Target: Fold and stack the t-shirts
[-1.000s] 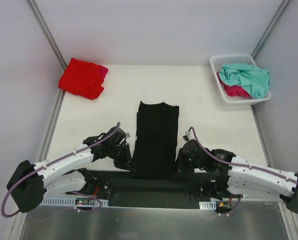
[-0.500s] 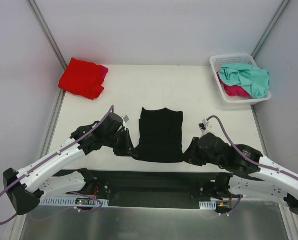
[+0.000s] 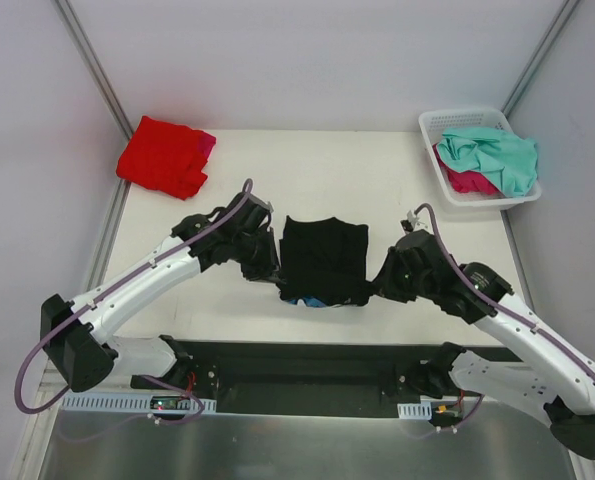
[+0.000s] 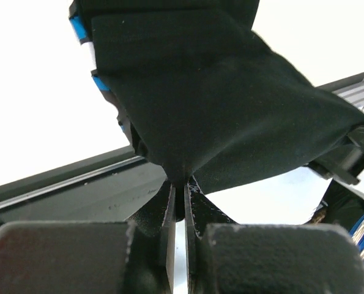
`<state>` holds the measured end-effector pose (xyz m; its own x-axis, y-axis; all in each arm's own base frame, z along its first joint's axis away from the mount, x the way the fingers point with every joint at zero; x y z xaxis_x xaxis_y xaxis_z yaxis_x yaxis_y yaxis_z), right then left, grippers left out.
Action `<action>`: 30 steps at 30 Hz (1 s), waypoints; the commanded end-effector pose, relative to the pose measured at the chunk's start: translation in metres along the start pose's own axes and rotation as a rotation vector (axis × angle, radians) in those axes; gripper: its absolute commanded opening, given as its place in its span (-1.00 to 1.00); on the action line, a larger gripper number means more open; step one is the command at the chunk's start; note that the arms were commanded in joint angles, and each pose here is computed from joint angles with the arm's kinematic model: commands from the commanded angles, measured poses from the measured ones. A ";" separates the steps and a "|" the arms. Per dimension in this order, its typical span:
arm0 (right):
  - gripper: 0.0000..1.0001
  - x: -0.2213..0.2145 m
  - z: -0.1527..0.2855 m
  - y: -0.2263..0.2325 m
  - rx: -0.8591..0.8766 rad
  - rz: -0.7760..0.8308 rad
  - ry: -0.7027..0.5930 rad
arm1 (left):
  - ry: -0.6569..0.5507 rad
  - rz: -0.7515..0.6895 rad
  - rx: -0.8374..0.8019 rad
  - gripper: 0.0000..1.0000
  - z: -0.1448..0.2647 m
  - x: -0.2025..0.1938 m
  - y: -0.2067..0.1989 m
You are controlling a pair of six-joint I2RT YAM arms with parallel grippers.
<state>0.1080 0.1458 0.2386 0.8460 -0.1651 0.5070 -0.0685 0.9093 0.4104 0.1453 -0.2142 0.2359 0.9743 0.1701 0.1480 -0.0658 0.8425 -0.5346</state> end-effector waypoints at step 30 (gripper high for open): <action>-0.83 0.109 -0.052 -0.015 -0.010 0.030 0.035 | -0.066 -0.040 0.014 -1.00 -0.032 0.138 -0.023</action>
<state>0.2142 0.1399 0.2349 0.8811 -0.1381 0.4523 -0.0587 0.9172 0.3942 0.2675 -0.2303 0.2322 0.9678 0.1789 0.1769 -0.0653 0.8576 -0.5102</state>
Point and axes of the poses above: each gripper's point midway between its finger pads, its own z axis back along the fingers, its own y axis along the line the jaws close on, x = y × z, the point moved 7 cm from there along z, back along the fingers, and after that the axes turned 4 degrees about z, right-handed, at the moved point
